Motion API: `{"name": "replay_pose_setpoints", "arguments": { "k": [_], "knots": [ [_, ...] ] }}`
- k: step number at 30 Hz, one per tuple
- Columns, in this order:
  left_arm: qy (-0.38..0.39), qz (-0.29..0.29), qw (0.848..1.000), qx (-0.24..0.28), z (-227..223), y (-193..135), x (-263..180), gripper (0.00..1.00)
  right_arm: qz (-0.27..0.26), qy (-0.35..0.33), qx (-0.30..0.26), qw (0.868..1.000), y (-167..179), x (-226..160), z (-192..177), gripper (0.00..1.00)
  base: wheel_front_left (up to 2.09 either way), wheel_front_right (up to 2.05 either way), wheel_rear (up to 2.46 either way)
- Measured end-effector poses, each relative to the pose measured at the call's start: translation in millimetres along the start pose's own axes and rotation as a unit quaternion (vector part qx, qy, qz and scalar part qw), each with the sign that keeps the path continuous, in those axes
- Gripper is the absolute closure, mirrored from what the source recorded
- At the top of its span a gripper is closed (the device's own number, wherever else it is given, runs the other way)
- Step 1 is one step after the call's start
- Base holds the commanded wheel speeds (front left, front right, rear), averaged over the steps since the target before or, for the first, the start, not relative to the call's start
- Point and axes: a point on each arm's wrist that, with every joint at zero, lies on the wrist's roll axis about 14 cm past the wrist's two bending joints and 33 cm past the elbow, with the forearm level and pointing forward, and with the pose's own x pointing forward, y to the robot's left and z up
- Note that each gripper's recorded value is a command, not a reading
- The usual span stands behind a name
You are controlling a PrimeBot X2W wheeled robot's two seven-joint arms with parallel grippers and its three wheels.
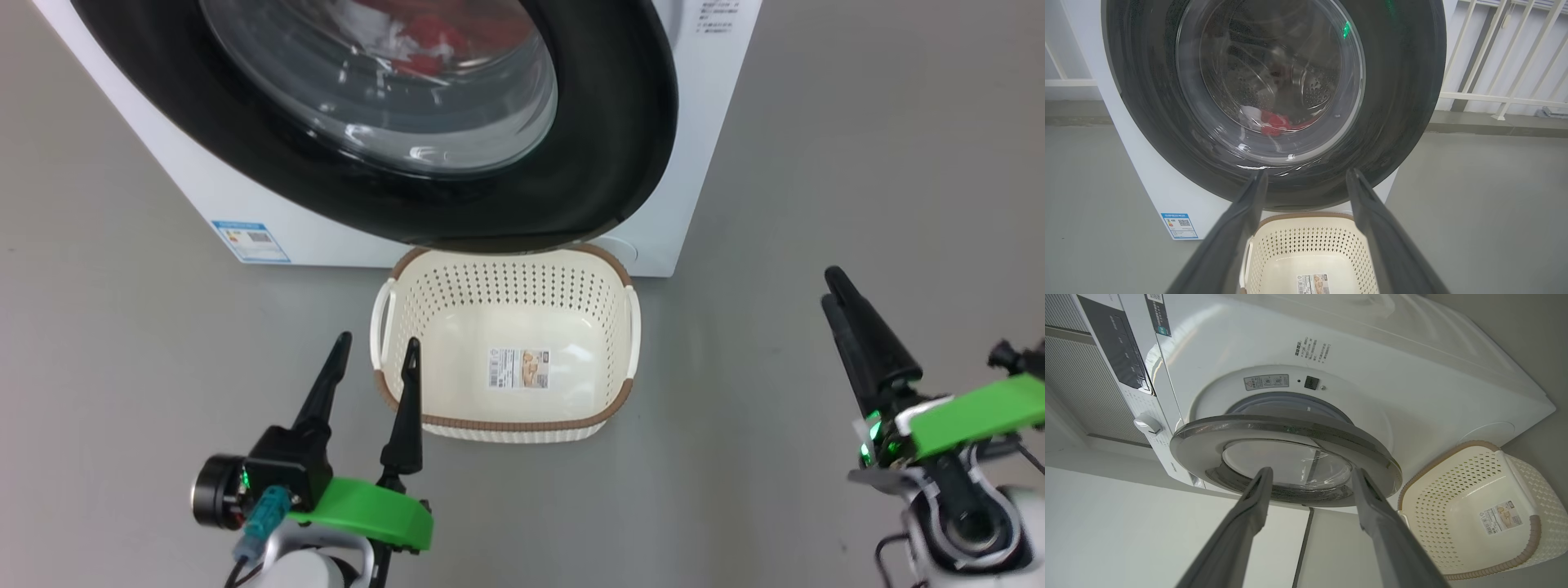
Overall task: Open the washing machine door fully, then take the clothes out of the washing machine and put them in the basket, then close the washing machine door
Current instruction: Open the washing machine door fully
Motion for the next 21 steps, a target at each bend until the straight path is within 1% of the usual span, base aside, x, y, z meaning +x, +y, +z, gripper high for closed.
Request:
{"name": "replay_pose_setpoints", "arguments": {
  "k": [1,3,5,6,7,9,12,14,16,18,21],
  "knots": [
    [-0.002,-0.002,1.0,0.0,2,-1,-1,0.0,0.0,-0.018,-0.018,1.0,2,-3,2,0.0,0.0,0.0,0.0],
    [-0.003,-0.002,1.0,-0.001,3,-2,-3,0.0,-0.003,-0.044,-0.079,0.996,5,-10,2,0.0,0.0,0.0,0.0],
    [-0.003,-0.002,1.0,-0.001,3,-2,-6,0.0,0.001,-0.074,-0.135,0.988,10,-16,4,0.0,0.0,0.0,0.0],
    [-0.004,-0.002,1.0,-0.002,4,-2,-6,0.0,0.005,-0.082,-0.178,0.981,14,-18,5,0.0,0.0,0.0,0.0],
    [-0.005,-0.002,1.0,-0.002,4,-2,-6,0.0,0.01,-0.093,-0.218,0.972,17,-20,8,0.0,0.0,0.0,0.0],
    [-0.005,-0.003,1.0,0.0,4,-2,-7,0.0,0.02,-0.119,-0.271,0.955,23,-24,16,0.0,0.0,0.0,0.0],
    [-0.006,-0.004,1.0,0.004,5,-3,-8,0.0,0.018,-0.124,-0.357,0.926,20,-30,20,0.0,0.0,0.0,0.0],
    [-0.008,-0.008,1.0,0.003,6,-4,-8,0.0,0.011,-0.124,-0.399,0.909,16,-33,23,0.0,0.0,0.0,0.0],
    [-0.011,-0.008,1.0,0.004,8,-4,-8,0.0,0.003,-0.122,-0.447,0.886,14,-35,26,0.0,0.0,0.0,0.0],
    [-0.013,-0.008,1.0,0.006,10,-4,-9,0.0,-0.005,-0.133,-0.482,0.866,15,-38,33,0.0,0.0,0.0,0.0],
    [-0.011,-0.011,1.0,0.005,9,-5,-14,0.0,-0.018,-0.137,-0.526,0.839,13,-44,33,0.0,0.0,0.0,0.0]
  ]
}}
